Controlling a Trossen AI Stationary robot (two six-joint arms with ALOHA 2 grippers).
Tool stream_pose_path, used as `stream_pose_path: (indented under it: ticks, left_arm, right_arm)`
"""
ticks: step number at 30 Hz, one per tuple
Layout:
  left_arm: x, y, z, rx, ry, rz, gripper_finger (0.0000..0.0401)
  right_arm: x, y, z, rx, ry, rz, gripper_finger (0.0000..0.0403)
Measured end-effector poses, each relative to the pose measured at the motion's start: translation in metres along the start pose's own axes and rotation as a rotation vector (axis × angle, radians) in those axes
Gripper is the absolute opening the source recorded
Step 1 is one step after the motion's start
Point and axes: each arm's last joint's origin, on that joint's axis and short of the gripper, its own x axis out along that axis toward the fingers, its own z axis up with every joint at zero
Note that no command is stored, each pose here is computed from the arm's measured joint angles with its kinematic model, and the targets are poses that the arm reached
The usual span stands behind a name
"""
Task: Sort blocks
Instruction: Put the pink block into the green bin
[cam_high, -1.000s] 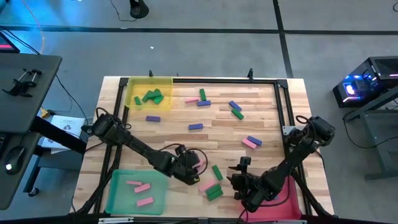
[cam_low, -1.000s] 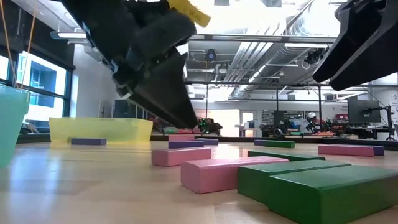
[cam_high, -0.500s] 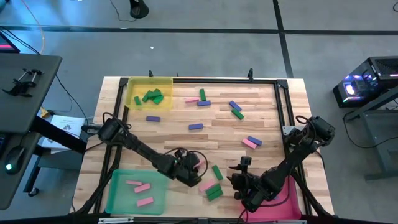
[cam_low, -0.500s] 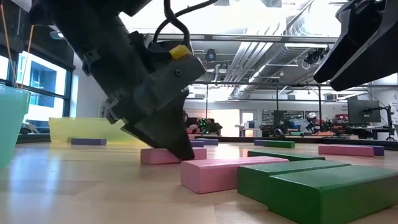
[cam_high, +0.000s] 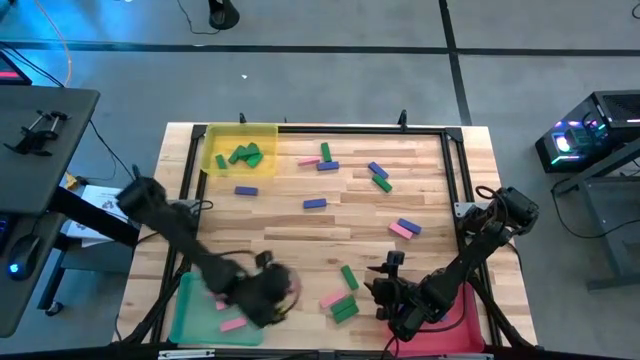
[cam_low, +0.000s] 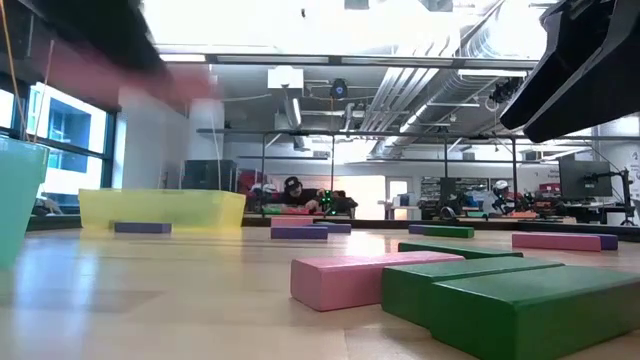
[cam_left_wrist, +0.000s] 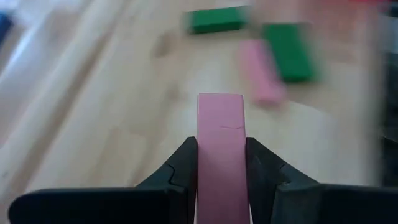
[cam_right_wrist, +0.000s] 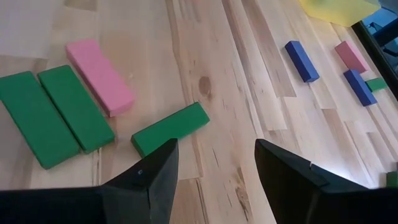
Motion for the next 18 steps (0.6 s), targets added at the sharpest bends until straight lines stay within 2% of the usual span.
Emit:
stream_pose_path:
  ticks: [3, 7, 13, 18]
  left_arm:
    - [-0.038, -0.012, -0.014, 0.015, -0.013, -0.095, 0.0068]
    - [-0.070, -0.015, -0.043, -0.134, 0.070, -0.104, 0.0068]
    - [-0.086, -0.013, -0.090, -0.329, 0.296, 0.054, 0.0068]
    - [-0.077, -0.017, -0.113, -0.369, 0.408, 0.162, 0.0080]
  right_arm:
    - [0.000, 0.000, 0.000, 0.000, -0.007, -0.008, 0.0196]
    - [-0.001, 0.000, 0.000, -0.001, -0.012, -0.009, 0.0196]
    - [-0.001, 0.001, 0.000, 0.003, -0.014, -0.007, 0.0196]
    - [-0.001, 0.001, 0.000, 0.004, -0.015, -0.007, 0.0196]
